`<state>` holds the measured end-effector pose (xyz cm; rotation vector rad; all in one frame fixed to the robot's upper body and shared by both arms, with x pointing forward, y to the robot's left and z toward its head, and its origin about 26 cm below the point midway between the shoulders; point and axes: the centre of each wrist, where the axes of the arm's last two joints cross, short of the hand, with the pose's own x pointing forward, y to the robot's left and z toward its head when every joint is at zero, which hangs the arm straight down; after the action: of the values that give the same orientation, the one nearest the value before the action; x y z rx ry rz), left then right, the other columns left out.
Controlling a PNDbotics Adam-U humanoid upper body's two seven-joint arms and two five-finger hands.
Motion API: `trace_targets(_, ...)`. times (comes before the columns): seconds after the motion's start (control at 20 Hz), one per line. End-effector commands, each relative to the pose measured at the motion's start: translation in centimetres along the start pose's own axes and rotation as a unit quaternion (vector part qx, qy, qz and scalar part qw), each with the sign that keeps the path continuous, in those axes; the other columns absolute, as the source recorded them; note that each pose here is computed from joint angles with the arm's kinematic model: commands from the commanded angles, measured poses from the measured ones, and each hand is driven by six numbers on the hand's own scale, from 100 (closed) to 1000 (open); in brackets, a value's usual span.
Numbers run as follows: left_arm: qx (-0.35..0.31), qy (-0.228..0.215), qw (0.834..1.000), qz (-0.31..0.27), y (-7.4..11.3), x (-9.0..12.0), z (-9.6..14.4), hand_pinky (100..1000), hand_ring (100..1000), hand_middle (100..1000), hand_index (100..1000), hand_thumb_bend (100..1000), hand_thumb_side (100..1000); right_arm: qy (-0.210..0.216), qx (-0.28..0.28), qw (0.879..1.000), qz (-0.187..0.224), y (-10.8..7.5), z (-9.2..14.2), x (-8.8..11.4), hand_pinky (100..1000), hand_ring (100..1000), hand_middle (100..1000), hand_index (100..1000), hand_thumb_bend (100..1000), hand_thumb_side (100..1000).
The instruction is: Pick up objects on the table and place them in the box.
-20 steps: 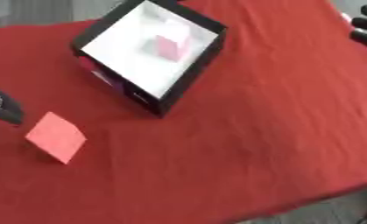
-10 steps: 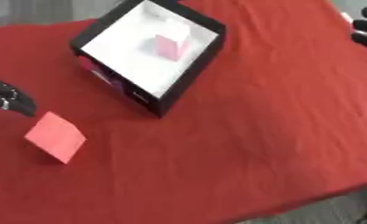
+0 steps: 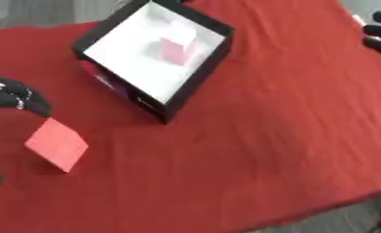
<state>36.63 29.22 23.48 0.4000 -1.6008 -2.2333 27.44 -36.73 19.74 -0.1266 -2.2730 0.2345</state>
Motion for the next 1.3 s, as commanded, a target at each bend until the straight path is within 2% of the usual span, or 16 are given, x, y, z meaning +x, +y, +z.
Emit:
trace_targets(0.05,-0.097,-0.064,0.991,-0.066,0.7,-0.3,0.2,880,887,815,891,737,404,-0.01,0.007,1.0,0.01,-0.2,-0.4,0.6,867,829,790,887,100,646)
trace_targets(0.5,-0.12,-0.075,0.988,-0.065,-0.3,-0.7,-0.7,877,878,802,879,699,415,-0.012,0.008,1.0,0.01,-0.2,-0.4,0.5,869,829,789,889,100,658)
trace_targets(0.8,-0.128,-0.083,0.986,-0.065,-0.6,-0.8,-1.2,855,854,765,860,680,351,-0.012,0.008,1.0,0.01,-0.2,-0.4,0.5,869,831,789,890,100,662)
trace_targets(1.0,-0.121,-0.085,0.987,-0.06,-0.7,-0.9,-1.4,830,813,691,833,641,273,-0.011,0.008,1.0,0.01,-0.2,-0.4,0.5,870,832,789,890,100,663)
trace_targets(1.1,-0.113,-0.087,0.988,-0.054,-0.7,-0.9,-1.4,808,769,604,811,581,216,-0.011,0.008,1.0,0.01,-0.3,-0.4,0.4,871,832,789,891,100,665)
trace_targets(1.2,-0.104,-0.088,0.99,-0.045,-0.7,-0.9,-1.4,791,736,550,765,531,171,-0.01,0.008,1.0,0.01,-0.3,-0.3,0.4,871,833,789,891,100,664)
trace_targets(1.25,-0.1,-0.088,0.99,-0.04,-0.7,-1.0,-1.4,766,689,492,707,472,100,-0.01,0.008,1.0,0.01,-0.3,-0.3,0.4,871,833,789,892,100,665)
trace_targets(1.3,-0.094,-0.088,0.991,-0.035,-0.7,-1.0,-1.4,762,683,485,699,469,100,-0.01,0.008,1.0,0.011,-0.3,-0.3,0.4,871,833,789,892,100,665)
